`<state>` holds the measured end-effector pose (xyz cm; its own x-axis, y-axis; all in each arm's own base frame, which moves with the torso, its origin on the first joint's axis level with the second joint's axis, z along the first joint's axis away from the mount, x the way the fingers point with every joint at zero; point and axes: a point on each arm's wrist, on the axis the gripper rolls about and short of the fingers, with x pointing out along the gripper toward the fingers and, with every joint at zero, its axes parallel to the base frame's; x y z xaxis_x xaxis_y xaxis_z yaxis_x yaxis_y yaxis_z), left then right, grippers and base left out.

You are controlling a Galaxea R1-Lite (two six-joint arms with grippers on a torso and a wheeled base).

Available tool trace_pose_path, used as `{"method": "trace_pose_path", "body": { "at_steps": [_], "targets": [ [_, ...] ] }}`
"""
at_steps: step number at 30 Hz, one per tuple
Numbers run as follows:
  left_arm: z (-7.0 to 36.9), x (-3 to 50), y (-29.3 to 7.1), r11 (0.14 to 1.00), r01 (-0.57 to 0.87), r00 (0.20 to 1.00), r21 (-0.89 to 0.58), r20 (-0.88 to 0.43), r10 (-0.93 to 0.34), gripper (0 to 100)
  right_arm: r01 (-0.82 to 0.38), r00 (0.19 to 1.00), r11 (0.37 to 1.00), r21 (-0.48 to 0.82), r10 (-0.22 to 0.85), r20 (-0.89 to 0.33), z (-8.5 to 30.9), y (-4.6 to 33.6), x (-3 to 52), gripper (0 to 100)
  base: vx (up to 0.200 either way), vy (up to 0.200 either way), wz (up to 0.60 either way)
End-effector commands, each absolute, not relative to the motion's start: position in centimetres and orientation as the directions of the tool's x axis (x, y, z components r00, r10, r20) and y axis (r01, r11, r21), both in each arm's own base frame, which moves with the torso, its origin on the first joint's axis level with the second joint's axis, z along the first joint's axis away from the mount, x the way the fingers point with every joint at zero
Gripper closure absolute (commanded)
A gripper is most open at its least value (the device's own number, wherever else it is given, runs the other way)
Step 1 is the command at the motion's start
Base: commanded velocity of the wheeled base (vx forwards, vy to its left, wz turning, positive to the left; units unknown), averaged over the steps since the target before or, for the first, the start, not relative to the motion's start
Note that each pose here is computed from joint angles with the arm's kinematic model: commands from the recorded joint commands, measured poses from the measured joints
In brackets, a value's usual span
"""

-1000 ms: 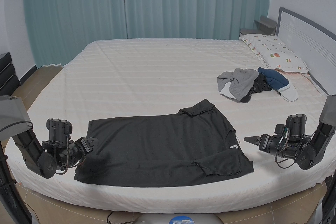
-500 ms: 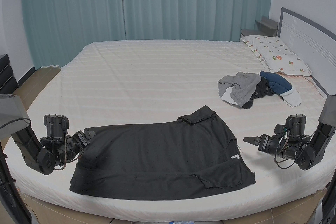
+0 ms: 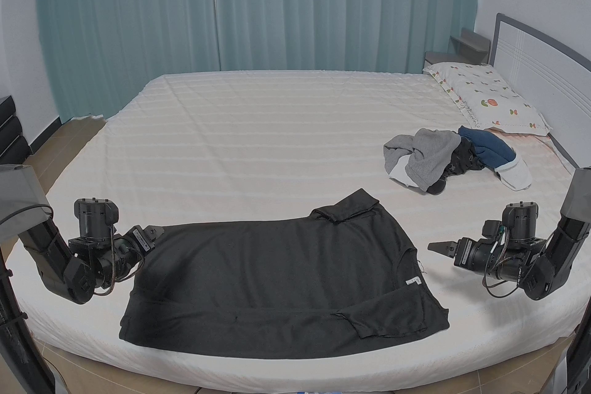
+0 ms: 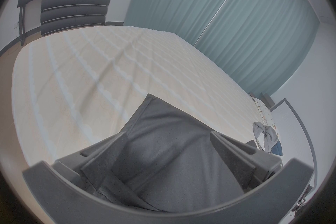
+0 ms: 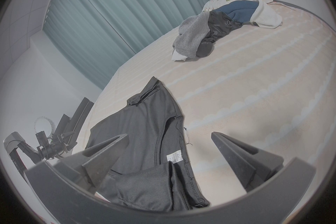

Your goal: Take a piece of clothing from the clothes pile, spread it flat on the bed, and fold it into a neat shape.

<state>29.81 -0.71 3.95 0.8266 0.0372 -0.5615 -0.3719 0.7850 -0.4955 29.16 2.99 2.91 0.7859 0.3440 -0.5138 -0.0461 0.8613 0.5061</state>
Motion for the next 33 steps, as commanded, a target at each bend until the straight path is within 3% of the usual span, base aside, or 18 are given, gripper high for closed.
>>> {"method": "trace_pose_path", "body": {
  "at_steps": [1,12,18,33],
  "targets": [
    [3.80,29.68,-0.69,0.785,-0.374,0.823,-0.493,-0.567,0.036,0,-0.046,0.784,0.861,0.506,0.345,-0.516,2.84,3.01,29.13,0,0.000,0.200,0.00],
    [3.68,29.58,-0.73,0.786,-0.376,0.819,-0.491,-0.572,0.034,0,-0.046,0.785,0.861,0.506,0.345,-0.515,2.89,3.01,29.12,0,0.000,0.036,0.00],
    [3.68,29.58,-0.73,0.786,-0.376,0.819,-0.491,-0.572,0.034,0,-0.047,0.786,0.861,0.506,0.345,-0.514,2.91,3.01,29.16,0,-0.200,0.000,0.00],
    [3.77,29.84,-0.87,0.786,-0.370,0.825,-0.494,-0.565,0.034,0,-0.048,0.786,0.861,0.506,0.345,-0.512,2.95,3.01,29.15,0,0.000,0.000,0.00]
  ]
}}
